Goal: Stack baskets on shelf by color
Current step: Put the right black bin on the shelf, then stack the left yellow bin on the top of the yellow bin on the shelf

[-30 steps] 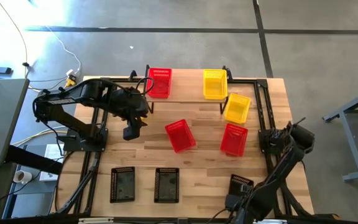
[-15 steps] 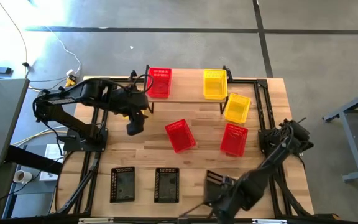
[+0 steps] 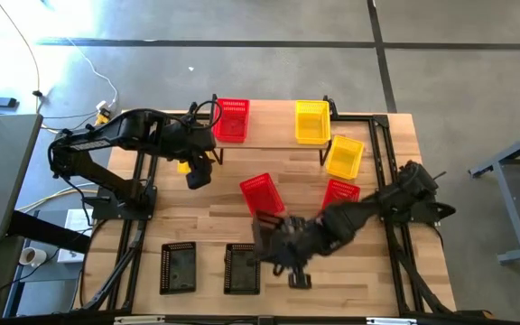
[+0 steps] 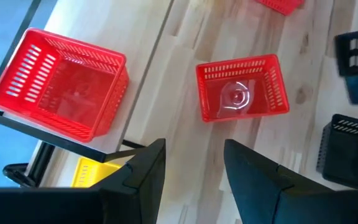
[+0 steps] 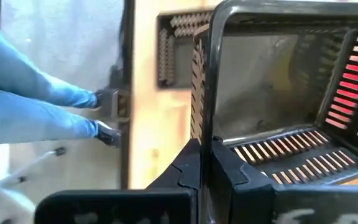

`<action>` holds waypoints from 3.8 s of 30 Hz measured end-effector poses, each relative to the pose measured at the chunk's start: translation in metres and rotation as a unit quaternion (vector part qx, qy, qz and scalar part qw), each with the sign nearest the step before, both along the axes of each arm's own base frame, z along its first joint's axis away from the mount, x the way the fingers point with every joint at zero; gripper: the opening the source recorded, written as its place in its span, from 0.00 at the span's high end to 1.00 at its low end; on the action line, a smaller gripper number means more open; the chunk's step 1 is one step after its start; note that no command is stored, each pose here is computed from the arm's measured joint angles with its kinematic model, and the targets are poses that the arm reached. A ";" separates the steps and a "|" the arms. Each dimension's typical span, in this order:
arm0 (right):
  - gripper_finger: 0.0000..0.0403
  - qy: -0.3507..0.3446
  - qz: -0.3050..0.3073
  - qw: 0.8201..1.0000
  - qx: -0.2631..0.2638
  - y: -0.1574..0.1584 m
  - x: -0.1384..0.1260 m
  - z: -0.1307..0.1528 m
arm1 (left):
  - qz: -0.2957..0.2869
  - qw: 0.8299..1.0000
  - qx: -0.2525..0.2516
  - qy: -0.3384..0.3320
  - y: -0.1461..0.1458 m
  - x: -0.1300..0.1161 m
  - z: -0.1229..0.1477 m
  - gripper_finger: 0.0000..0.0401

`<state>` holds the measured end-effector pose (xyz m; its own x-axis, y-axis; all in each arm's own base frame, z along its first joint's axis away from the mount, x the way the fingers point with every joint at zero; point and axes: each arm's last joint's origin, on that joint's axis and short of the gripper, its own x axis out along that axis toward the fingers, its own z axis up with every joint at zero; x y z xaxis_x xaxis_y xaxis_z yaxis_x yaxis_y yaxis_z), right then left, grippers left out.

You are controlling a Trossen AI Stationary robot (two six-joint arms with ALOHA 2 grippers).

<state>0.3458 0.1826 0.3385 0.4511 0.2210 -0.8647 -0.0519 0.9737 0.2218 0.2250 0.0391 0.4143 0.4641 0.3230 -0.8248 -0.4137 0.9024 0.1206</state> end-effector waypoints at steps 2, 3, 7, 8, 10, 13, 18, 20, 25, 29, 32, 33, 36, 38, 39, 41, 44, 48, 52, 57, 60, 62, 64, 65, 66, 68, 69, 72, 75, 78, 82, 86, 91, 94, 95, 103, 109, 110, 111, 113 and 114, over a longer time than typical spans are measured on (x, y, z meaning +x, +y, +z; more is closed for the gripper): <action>1.00 -0.007 0.012 1.000 -0.019 -0.015 0.006 0.005 | 0.003 1.000 0.000 0.000 0.001 0.000 0.000 0.62; 1.00 -0.010 0.017 0.999 -0.029 -0.023 0.008 0.007 | 0.004 1.000 0.000 0.000 0.002 0.000 0.000 0.62; 1.00 -0.015 0.032 0.995 -0.094 -0.055 0.015 0.014 | 0.010 1.000 0.000 0.000 0.004 -0.001 0.000 0.62; 1.00 -0.013 0.035 0.993 -0.112 -0.063 0.016 0.016 | 0.013 1.000 0.001 0.000 0.005 -0.001 0.000 0.62; 1.00 -0.007 0.040 0.989 -0.140 -0.081 0.018 0.021 | 0.024 1.000 0.005 -0.001 0.007 -0.001 0.000 0.62; 1.00 -0.001 0.045 0.984 -0.170 -0.109 0.019 0.031 | 0.043 0.999 0.007 -0.003 0.010 -0.002 0.000 0.62; 1.00 -0.001 0.024 0.977 -0.210 -0.157 0.020 0.046 | 0.062 0.998 0.010 -0.005 0.016 -0.003 0.000 0.62; 1.00 -0.002 0.012 0.975 -0.222 -0.173 0.019 0.051 | 0.071 0.997 0.008 -0.006 0.018 -0.004 0.000 0.62; 1.00 -0.004 -0.013 0.969 -0.248 -0.209 0.018 0.058 | 0.080 0.997 0.008 -0.006 0.022 -0.005 0.000 0.62; 1.00 0.003 -0.033 0.970 -0.241 -0.237 0.014 0.058 | 0.086 0.996 0.007 -0.006 0.025 -0.006 0.000 0.62; 1.00 0.013 -0.046 0.967 -0.249 -0.256 0.013 0.056 | 0.092 0.996 0.008 -0.006 0.027 -0.007 0.000 0.62; 1.00 0.016 -0.049 0.967 -0.250 -0.261 0.013 0.055 | 0.094 0.996 0.008 -0.006 0.028 -0.007 0.000 0.62; 1.00 0.022 -0.060 0.967 -0.246 -0.274 0.015 0.050 | 0.100 0.995 0.008 -0.006 0.031 -0.008 0.000 0.62; 1.00 0.032 -0.065 0.968 -0.241 -0.282 0.017 0.044 | 0.103 0.995 0.008 -0.006 0.032 -0.008 0.000 0.62; 1.00 0.038 -0.066 0.968 -0.241 -0.286 0.020 0.040 | 0.105 0.994 0.008 -0.006 0.033 -0.008 0.000 0.62; 1.00 0.052 -0.067 0.967 -0.240 -0.291 0.023 0.032 | 0.108 0.994 0.008 -0.006 0.034 -0.009 0.000 0.62; 1.00 0.072 -0.074 0.962 -0.253 -0.296 0.027 0.024 | 0.111 0.994 0.007 -0.006 0.036 -0.009 0.000 0.62; 1.00 0.093 -0.071 0.960 -0.253 -0.299 0.032 0.014 | 0.111 0.994 0.007 -0.006 0.036 -0.009 0.000 0.62; 1.00 0.107 -0.060 0.960 -0.253 -0.301 0.037 0.005 | 0.111 0.994 0.007 -0.006 0.036 -0.009 0.000 0.62; 1.00 0.130 -0.055 0.959 -0.247 -0.301 0.038 -0.003 | 0.110 0.994 0.006 -0.006 0.036 -0.009 0.000 0.62; 1.00 0.133 -0.054 0.959 -0.246 -0.301 0.040 -0.005 | 0.110 0.994 0.006 -0.006 0.036 -0.009 0.000 0.62; 1.00 0.128 -0.055 0.959 -0.247 -0.302 0.041 -0.006 | 0.110 0.994 0.006 -0.006 0.036 -0.009 0.000 0.62; 1.00 0.128 -0.054 0.959 -0.245 -0.302 0.042 -0.006 | 0.110 0.994 0.006 -0.006 0.036 -0.009 0.000 0.62; 1.00 0.129 -0.053 0.959 -0.245 -0.302 0.042 -0.007 | 0.110 0.994 0.005 -0.006 0.035 -0.009 0.000 0.62; 1.00 0.130 -0.052 0.959 -0.245 -0.302 0.042 -0.008 | 0.109 0.994 0.004 -0.006 0.035 -0.009 0.000 0.62; 1.00 0.133 -0.050 0.960 -0.242 -0.302 0.043 -0.010 | 0.109 0.994 0.004 -0.006 0.035 -0.009 0.000 0.62; 1.00 0.135 -0.048 0.960 -0.239 -0.302 0.043 -0.011 | 0.109 0.994 0.004 -0.006 0.035 -0.009 0.000 0.62; 1.00 0.136 -0.046 0.961 -0.236 -0.302 0.043 -0.011 | 0.109 0.994 0.004 -0.006 0.035 -0.009 0.000 0.62; 1.00 0.138 -0.046 0.961 -0.235 -0.302 0.043 -0.012 | 0.109 0.994 0.004 -0.006 0.035 -0.009 0.000 0.62; 1.00 0.137 -0.047 0.961 -0.235 -0.302 0.043 -0.012 | 0.108 0.994 0.004 -0.006 0.035 -0.009 0.000 0.62; 1.00 0.137 -0.049 0.960 -0.238 -0.302 0.044 -0.012 | 0.108 0.994 0.002 -0.006 0.035 -0.009 0.000 0.62; 0.95 0.138 -0.052 0.959 -0.242 -0.302 0.044 -0.011 | 0.103 0.995 -0.005 -0.008 0.035 -0.009 0.000 0.62; 0.86 0.138 -0.052 0.959 -0.242 -0.302 0.044 -0.011 | 0.103 0.995 -0.006 -0.008 0.035 -0.009 0.000 0.62; 0.84 0.137 -0.053 0.960 -0.237 -0.302 0.044 -0.012 | 0.103 0.995 -0.006 -0.008 0.035 -0.009 0.000 0.62; 0.83 0.136 -0.058 0.961 -0.234 -0.302 0.044 -0.011 | 0.103 0.995 -0.006 -0.008 0.035 -0.009 0.000 0.62; 0.85 0.104 -0.085 0.968 -0.214 -0.302 0.049 -0.010 | 0.103 0.995 -0.006 -0.008 0.035 -0.009 0.000 0.62; 0.88 0.085 -0.112 0.969 -0.203 -0.303 0.052 -0.008 | 0.103 0.995 -0.006 -0.008 0.035 -0.009 0.000 0.62; 0.88 0.080 -0.117 0.969 -0.202 -0.303 0.053 -0.008 | 0.102 0.995 -0.006 -0.008 0.035 -0.009 0.000 0.62; 0.89 0.076 -0.120 0.969 -0.201 -0.303 0.054 -0.008 | 0.101 0.995 -0.005 -0.007 0.035 -0.009 0.000 0.62; 0.89 0.067 -0.130 0.969 -0.199 -0.304 0.055 -0.007 | 0.097 0.995 -0.003 -0.005 0.035 -0.009 0.000 0.62; 0.89 0.063 -0.132 0.969 -0.199 -0.304 0.056 -0.007 | 0.096 0.995 -0.002 -0.005 0.035 -0.009 0.000 0.62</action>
